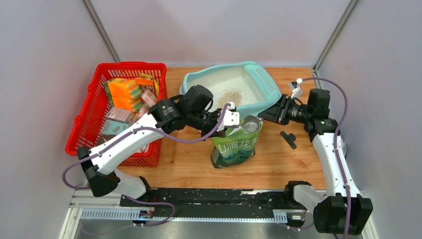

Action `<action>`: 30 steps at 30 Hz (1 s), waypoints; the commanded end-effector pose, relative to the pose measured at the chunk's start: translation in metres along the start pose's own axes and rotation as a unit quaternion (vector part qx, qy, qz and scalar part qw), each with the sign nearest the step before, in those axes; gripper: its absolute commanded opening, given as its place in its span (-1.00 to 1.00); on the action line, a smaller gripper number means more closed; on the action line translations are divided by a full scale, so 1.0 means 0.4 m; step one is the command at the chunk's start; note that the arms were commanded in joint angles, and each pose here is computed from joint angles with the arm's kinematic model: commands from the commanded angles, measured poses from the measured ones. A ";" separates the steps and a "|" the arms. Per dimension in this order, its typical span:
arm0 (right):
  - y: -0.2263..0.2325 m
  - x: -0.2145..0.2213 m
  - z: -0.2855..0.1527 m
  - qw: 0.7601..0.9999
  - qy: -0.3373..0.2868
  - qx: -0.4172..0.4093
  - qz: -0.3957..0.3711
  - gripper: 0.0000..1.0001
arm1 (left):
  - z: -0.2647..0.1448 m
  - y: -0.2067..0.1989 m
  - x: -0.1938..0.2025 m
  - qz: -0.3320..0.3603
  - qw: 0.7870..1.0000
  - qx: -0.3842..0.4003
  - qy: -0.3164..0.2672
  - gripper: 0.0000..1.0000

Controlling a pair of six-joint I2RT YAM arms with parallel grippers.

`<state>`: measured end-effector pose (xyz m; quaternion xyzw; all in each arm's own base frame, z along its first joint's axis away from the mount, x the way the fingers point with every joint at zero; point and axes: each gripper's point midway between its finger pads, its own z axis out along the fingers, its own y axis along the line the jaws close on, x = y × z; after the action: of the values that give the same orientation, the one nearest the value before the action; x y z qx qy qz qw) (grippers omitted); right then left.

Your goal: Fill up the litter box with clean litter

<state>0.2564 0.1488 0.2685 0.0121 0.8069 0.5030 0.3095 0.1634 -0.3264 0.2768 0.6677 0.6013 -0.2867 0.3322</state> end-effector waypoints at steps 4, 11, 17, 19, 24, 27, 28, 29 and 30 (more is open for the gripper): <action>0.041 0.013 -0.040 0.999 0.023 -0.023 -0.029 -1.00 | -0.041 0.017 0.008 0.006 1.000 -0.023 0.008 -1.00; 0.031 -0.001 -0.078 0.999 0.025 -0.020 -0.002 -1.00 | -0.046 0.021 0.004 0.007 1.000 -0.027 0.004 -1.00; 0.043 -0.019 -0.099 0.999 0.024 -0.021 -0.005 -1.00 | -0.052 0.029 -0.002 0.011 0.999 -0.033 0.000 -1.00; 0.051 -0.025 -0.101 1.000 0.022 -0.022 -0.004 -1.00 | -0.050 0.032 -0.001 0.011 0.999 -0.033 0.000 -1.00; 0.062 -0.056 -0.110 1.000 -0.007 0.010 -0.023 -1.00 | -0.055 0.036 -0.011 0.011 0.999 -0.037 -0.006 -1.00; 0.044 -0.064 -0.112 0.999 -0.018 0.036 -0.020 -1.00 | -0.057 0.039 -0.021 0.013 0.999 -0.038 -0.013 -1.00; 0.043 -0.062 -0.111 0.999 -0.018 0.039 -0.018 -1.00 | -0.058 0.039 -0.022 0.015 0.999 -0.039 -0.013 -1.00; 0.036 -0.058 -0.113 0.998 -0.019 0.053 -0.015 -1.00 | -0.059 0.038 -0.025 0.015 0.999 -0.037 -0.016 -1.00; 0.023 -0.060 -0.110 0.997 -0.024 0.073 -0.022 -1.00 | -0.060 0.042 -0.029 0.017 0.999 -0.040 -0.019 -1.00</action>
<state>0.2429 0.1176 0.2719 0.0318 0.8375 0.4716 0.2743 0.1772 -0.3260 0.2820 0.6586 0.6033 -0.2785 0.3532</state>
